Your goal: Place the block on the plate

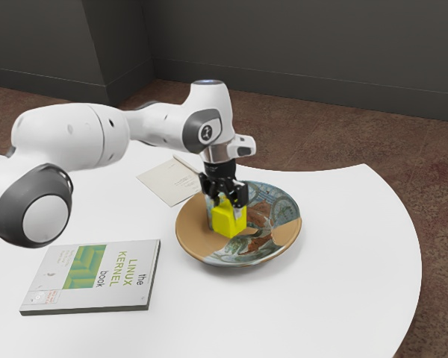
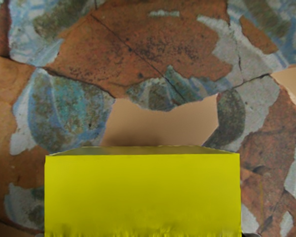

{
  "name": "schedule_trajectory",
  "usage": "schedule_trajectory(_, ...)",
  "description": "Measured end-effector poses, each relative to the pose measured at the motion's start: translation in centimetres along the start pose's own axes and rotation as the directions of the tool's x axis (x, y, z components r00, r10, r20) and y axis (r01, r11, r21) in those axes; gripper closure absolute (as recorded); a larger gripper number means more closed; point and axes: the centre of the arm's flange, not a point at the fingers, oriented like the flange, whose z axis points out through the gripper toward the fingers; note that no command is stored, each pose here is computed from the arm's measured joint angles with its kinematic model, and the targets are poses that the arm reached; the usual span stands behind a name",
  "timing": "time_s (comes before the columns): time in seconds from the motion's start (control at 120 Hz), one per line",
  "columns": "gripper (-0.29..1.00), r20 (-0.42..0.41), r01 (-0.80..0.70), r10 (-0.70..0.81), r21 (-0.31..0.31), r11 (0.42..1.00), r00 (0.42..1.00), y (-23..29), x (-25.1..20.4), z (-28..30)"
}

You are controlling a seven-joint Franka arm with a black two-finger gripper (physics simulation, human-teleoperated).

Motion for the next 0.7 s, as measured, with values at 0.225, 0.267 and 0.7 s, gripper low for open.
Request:
schedule_trajectory(0.225, 0.06, -0.060, -0.010, 0.009, -0.006, 1.000, 0.998, 1.0, -0.3, -3.7)
schedule_trajectory(0.267, 0.05, -0.088, -0.016, 0.015, -0.003, 1.000, 0.996, 1.5, -0.7, -6.3)
schedule_trajectory(0.7, 0.01, -0.128, 0.109, -0.104, 0.030, 0.994, 0.986, -1.6, -16.3, -27.6)
